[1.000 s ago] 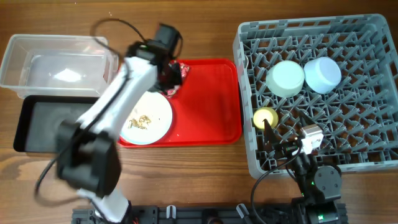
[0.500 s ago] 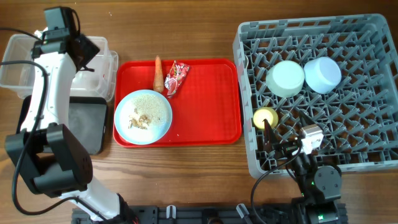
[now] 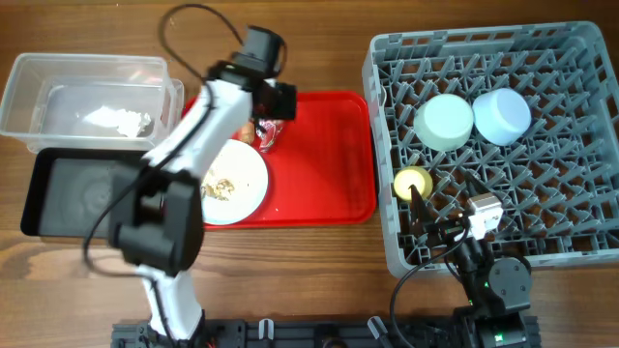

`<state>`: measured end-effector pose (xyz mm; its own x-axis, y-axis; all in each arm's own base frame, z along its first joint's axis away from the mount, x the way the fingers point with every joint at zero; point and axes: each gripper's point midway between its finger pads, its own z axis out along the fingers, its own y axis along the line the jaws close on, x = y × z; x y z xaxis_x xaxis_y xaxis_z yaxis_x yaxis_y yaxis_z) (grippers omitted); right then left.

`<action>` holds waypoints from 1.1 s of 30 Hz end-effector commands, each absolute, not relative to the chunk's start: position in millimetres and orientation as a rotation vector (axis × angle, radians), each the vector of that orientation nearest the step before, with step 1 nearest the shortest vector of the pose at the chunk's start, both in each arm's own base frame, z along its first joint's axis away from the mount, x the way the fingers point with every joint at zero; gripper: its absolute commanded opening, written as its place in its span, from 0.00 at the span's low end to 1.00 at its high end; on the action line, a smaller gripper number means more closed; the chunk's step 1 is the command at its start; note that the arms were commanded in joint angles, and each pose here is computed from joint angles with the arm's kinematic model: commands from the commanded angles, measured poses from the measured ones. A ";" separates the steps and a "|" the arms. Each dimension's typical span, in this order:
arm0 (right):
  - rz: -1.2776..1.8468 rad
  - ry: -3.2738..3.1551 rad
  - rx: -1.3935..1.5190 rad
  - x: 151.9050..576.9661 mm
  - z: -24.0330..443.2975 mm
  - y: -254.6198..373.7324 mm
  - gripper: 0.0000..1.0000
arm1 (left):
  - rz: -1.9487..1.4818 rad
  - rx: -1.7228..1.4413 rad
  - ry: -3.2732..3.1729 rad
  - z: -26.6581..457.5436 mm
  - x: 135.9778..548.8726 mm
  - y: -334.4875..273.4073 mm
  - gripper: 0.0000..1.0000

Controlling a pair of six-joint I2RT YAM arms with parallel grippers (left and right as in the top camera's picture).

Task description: Sort waste into correct bins and load items into the dishwasher rack

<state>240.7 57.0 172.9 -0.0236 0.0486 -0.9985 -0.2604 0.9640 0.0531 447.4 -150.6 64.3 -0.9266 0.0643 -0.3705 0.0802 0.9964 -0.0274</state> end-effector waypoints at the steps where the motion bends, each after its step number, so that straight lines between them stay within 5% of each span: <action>1: 0.267 1.566 -0.163 240.0 175.7 57.8 1.00 | 0.051 0.175 2.818 14.2 447.3 -150.5 0.85; 4: 0.267 1.566 -0.162 240.0 175.7 57.8 1.00 | 0.050 0.183 2.845 -2.8 445.5 -152.0 0.75; 6: 0.267 1.566 -0.163 240.0 175.7 57.8 1.00 | 0.000 0.192 2.857 -4.2 443.1 -158.6 0.50; 8: 0.267 1.566 -0.163 240.0 175.7 57.8 1.00 | -0.057 0.201 2.870 -4.5 440.1 -165.2 0.10; 9: 0.267 1.566 -0.162 240.0 175.7 57.8 1.00 | -0.100 0.207 2.880 -2.5 436.9 -169.8 0.04; 15: 0.267 1.566 -0.163 240.0 175.7 57.8 1.00 | -0.136 0.014 2.884 84.3 417.9 -143.4 0.04; 19: 0.267 1.566 -0.163 240.0 175.7 57.8 1.00 | 0.125 -0.424 2.684 143.4 433.6 -32.3 0.04; 24: 0.267 1.566 -0.163 240.0 175.7 57.8 1.00 | 0.092 -1.042 2.393 153.4 450.6 107.4 0.04; 25: 0.267 1.566 -0.163 240.0 175.7 57.8 1.00 | 0.057 -1.064 2.360 154.7 455.9 118.2 0.19; 28: 0.267 1.566 -0.162 240.0 175.7 57.8 1.00 | -0.054 -1.067 2.287 163.0 469.9 136.5 0.91; 30: 0.267 1.566 -0.162 240.0 175.7 57.8 1.00 | -0.106 -0.957 2.339 164.7 472.4 124.7 0.99; 33: 0.267 1.566 -0.163 240.0 175.7 57.8 1.00 | -0.131 -0.885 2.450 157.2 461.8 93.8 0.98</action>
